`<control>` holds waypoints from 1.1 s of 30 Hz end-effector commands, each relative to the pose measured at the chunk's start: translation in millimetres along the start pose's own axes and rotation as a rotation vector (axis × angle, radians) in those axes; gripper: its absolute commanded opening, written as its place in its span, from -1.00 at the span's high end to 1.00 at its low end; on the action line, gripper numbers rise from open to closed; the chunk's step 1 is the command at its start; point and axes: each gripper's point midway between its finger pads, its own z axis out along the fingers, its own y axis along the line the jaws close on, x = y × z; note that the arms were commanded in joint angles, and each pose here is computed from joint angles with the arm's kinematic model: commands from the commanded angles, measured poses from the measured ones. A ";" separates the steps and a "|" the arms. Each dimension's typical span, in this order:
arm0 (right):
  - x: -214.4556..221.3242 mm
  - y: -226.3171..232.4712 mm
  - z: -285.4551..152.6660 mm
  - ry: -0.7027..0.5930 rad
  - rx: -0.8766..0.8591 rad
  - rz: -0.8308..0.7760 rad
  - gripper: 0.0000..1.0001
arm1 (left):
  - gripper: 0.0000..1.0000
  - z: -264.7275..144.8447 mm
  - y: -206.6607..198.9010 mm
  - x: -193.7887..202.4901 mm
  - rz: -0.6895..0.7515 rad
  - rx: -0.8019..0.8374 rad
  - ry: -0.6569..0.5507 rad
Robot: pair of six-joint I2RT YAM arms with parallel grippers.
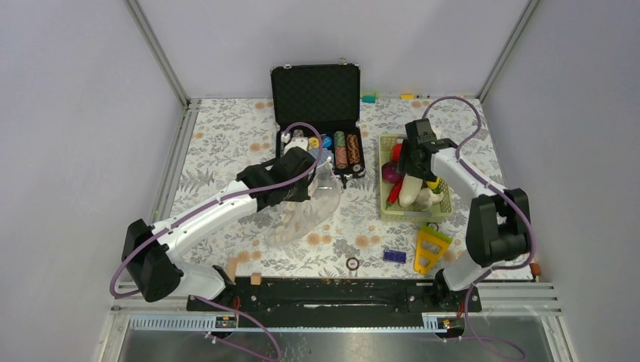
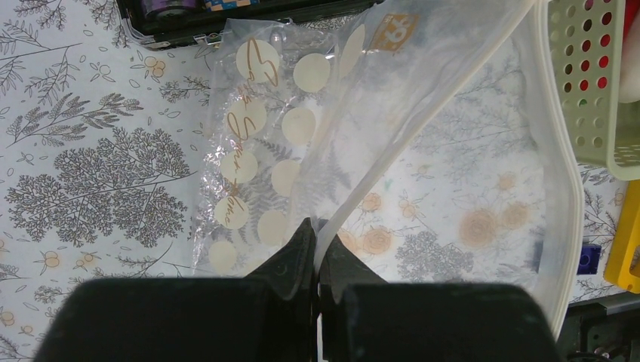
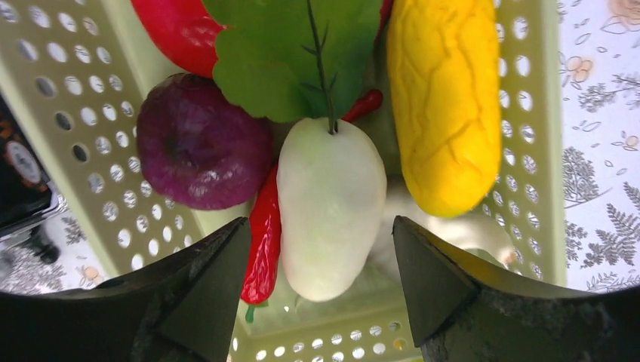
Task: Place the food in the zip-top bag and seal the zipper
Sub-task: Pick up the fake vegetable from the bin.
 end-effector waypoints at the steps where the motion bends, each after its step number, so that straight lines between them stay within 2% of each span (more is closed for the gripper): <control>1: -13.2 5.3 11.7 -0.003 0.029 0.022 -0.51 | 1.00 -3.8 -7.2 -20.6 -0.028 0.008 -0.051; 7: -2.7 -7.7 28.6 0.022 0.109 0.080 -0.50 | 1.00 -3.8 -8.7 -20.6 -0.022 0.016 -0.047; 21: 7.4 -6.5 54.1 0.056 0.099 0.118 -0.39 | 1.00 -7.5 -16.2 -20.8 -0.032 0.058 -0.041; 27: 7.1 -13.2 41.3 0.018 0.092 0.122 0.14 | 1.00 -10.5 -18.5 -23.1 -0.032 0.073 -0.044; 30: -1.3 -18.8 21.9 -0.038 0.079 0.124 0.29 | 1.00 -11.6 -18.8 -24.8 -0.046 0.072 -0.052; 33: -10.9 -13.9 -2.1 -0.107 -0.011 0.098 0.42 | 1.00 -13.5 -20.5 -27.2 -0.056 0.081 -0.059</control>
